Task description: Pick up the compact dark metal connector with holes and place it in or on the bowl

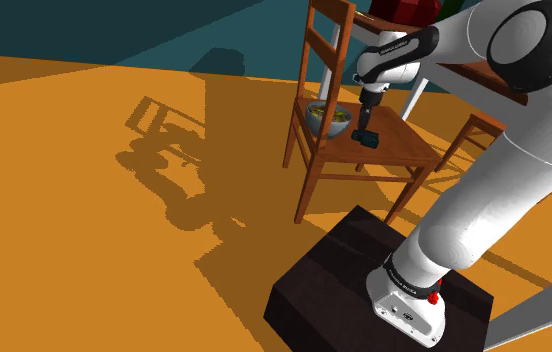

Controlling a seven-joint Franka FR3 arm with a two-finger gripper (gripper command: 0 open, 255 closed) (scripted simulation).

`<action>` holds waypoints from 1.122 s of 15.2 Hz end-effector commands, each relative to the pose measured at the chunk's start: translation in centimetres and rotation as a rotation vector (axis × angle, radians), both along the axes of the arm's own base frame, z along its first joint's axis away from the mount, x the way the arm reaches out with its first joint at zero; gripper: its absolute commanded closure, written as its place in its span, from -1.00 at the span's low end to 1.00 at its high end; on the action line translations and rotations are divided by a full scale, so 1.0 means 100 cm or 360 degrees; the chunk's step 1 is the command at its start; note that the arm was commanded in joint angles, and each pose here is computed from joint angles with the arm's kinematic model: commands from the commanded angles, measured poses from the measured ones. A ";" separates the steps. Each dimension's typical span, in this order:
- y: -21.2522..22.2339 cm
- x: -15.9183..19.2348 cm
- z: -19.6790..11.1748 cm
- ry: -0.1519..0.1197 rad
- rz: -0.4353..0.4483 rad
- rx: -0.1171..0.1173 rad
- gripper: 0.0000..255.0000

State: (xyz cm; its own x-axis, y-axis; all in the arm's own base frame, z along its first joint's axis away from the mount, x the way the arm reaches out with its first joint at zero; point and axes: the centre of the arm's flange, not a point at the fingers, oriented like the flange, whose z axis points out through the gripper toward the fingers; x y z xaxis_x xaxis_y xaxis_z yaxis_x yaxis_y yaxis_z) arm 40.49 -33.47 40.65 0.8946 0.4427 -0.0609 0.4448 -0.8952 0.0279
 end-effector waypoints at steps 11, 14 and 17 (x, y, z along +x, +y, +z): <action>-0.001 -0.002 -0.024 0.0000 0.0001 -0.0001 -1.00; -0.001 -0.002 -0.024 0.0000 0.0001 -0.0001 1.00; -0.001 -0.002 -0.024 0.0000 0.0001 -0.0001 1.00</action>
